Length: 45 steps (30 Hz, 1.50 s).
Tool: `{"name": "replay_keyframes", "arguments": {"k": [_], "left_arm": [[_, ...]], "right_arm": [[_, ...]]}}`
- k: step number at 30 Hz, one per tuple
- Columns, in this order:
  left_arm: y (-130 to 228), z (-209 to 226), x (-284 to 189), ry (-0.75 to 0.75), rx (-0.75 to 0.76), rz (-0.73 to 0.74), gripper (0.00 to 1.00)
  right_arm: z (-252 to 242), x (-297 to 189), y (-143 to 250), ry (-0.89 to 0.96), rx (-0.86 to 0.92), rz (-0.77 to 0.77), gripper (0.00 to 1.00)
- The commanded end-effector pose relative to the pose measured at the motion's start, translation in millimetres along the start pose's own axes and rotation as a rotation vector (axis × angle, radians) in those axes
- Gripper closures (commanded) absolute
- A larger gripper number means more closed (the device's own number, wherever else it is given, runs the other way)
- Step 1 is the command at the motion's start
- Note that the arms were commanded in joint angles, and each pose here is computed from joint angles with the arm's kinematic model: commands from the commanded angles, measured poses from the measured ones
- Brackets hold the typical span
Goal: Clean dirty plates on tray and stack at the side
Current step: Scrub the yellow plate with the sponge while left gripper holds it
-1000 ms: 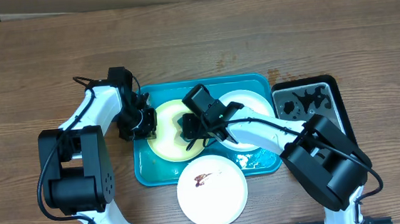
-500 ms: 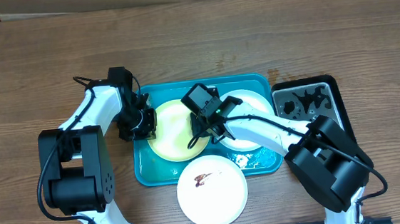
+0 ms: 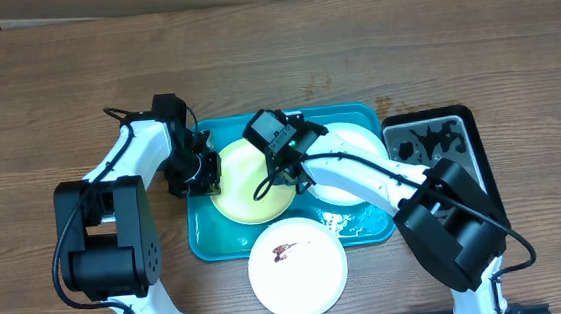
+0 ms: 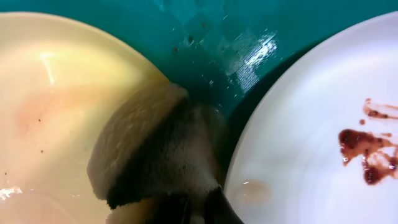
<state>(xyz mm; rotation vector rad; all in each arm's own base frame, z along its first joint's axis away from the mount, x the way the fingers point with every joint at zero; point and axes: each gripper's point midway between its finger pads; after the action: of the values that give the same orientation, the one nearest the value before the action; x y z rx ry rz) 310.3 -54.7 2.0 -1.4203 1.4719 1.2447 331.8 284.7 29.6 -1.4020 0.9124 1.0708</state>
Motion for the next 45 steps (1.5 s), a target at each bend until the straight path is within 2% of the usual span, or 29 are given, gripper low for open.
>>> {"name": "replay_keyframes", "arguments": {"k": [1, 16, 19, 26, 27, 30, 33, 39, 42, 45], "left_arm": [[7.4, 26.1, 19.9, -0.116, -0.028, 0.059, 0.96], [6.3, 20.6, 16.0, -0.090, -0.025, 0.051, 0.96], [1.7, 16.0, 6.2, -0.073, -0.018, 0.018, 0.96], [-8.2, 7.9, -36.3, -0.058, 0.004, -0.111, 0.96], [-7.7, 6.6, -42.0, -0.057, 0.010, -0.125, 0.93], [-4.5, 3.1, -56.6, -0.058, 0.032, -0.157, 0.55], [-1.1, 2.8, -65.9, -0.069, 0.041, -0.175, 0.43], [2.0, 3.5, -64.3, -0.070, 0.038, -0.165, 0.44], [3.0, 4.6, -61.6, -0.072, 0.041, -0.158, 0.40], [2.7, 7.6, -58.6, -0.087, 0.044, -0.160, 0.41]], "right_arm": [[-25.2, -18.5, -32.3, 0.070, 0.043, -0.101, 0.96], [16.5, -68.6, -21.9, -0.228, 0.047, -0.026, 0.96], [24.7, -71.1, -16.6, -0.277, 0.043, 0.005, 0.88], [16.1, -69.7, -18.6, -0.255, 0.056, 0.008, 0.89], [10.6, -69.8, -19.9, -0.239, 0.063, 0.006, 0.89], [-17.4, -72.5, -23.4, -0.165, 0.099, 0.006, 0.92], [-55.1, -82.4, -26.4, -0.090, 0.155, 0.012, 0.93], [-140.9, -119.9, -26.3, 0.014, 0.301, 0.022, 0.94], [-175.1, -135.2, -22.3, 0.042, 0.323, 0.028, 0.96], [-202.7, -139.4, -16.3, 0.074, 0.335, 0.055, 0.96]]}}
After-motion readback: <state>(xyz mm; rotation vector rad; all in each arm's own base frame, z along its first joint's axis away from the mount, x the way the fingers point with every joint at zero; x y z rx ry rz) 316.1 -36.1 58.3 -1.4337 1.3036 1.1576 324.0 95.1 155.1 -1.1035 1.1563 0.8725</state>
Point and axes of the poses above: each gripper's point midway between its finger pads, its own x axis out along the fingers, its own z axis along the line the jaws close on, y = z × x, and after that the axes turned 3 degrees about -x, right-handed
